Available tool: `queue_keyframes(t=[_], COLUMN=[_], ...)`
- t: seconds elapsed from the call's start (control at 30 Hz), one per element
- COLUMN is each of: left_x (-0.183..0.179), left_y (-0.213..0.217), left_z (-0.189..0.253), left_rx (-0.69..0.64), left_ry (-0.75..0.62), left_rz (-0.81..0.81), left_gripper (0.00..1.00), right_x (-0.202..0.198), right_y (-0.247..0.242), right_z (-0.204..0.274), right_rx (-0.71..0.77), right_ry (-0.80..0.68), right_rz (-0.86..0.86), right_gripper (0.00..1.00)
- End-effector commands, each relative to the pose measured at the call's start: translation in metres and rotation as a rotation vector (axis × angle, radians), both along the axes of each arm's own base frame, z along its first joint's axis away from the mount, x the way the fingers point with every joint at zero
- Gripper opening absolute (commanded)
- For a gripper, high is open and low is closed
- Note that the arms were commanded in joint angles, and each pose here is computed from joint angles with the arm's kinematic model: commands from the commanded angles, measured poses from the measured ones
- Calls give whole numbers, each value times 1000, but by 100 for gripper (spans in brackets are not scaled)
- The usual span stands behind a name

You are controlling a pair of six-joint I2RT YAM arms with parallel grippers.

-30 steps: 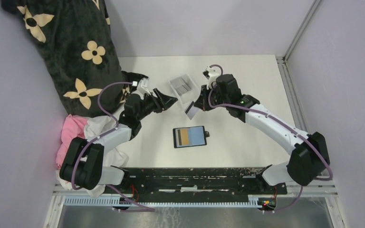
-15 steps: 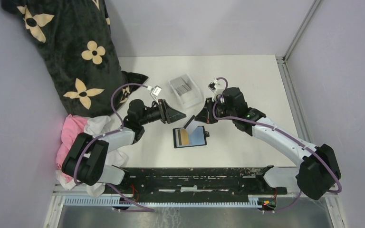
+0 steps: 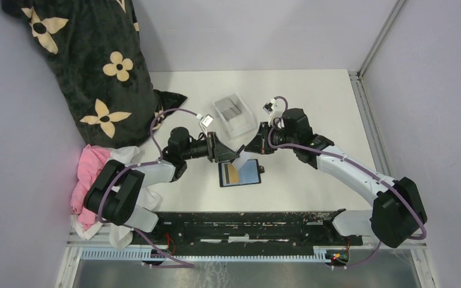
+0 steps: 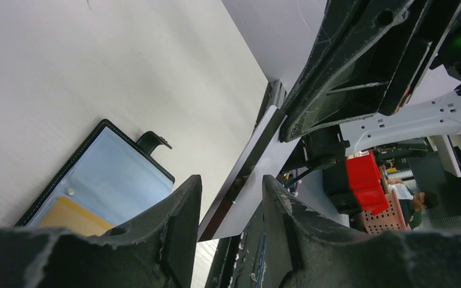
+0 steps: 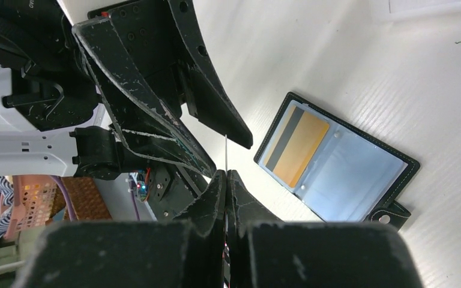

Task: Put the credit cards into the card holder
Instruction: Pick up the credit card from the storage box.

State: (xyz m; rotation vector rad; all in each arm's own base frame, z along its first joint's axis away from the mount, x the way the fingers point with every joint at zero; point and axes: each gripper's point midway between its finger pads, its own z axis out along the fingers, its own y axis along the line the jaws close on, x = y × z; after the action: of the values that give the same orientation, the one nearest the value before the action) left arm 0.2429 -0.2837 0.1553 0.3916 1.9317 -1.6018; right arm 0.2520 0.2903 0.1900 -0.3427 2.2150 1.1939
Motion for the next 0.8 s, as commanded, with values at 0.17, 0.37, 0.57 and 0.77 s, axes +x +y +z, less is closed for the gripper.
queue_keyframes(t=[0.17, 0.37, 0.57, 0.77], left_x=[-8, -9, -5, 13], left_y=[-9, -11, -9, 14], left_z=[12, 7, 5, -27], left_rx=[-81, -99, -119, 0], left_ry=[-65, -42, -39, -1], left_rz=[-93, -110, -55, 223], left_gripper=[30, 14, 3, 3], right_x=[18, 26, 35, 41], right_y=[5, 2, -2, -14], right_z=[0, -7, -7, -5], right_rx=[112, 135, 149, 102], right_ry=[53, 85, 92, 42], right_rz=[36, 40, 13, -52], right_gripper=[1, 1, 16, 40])
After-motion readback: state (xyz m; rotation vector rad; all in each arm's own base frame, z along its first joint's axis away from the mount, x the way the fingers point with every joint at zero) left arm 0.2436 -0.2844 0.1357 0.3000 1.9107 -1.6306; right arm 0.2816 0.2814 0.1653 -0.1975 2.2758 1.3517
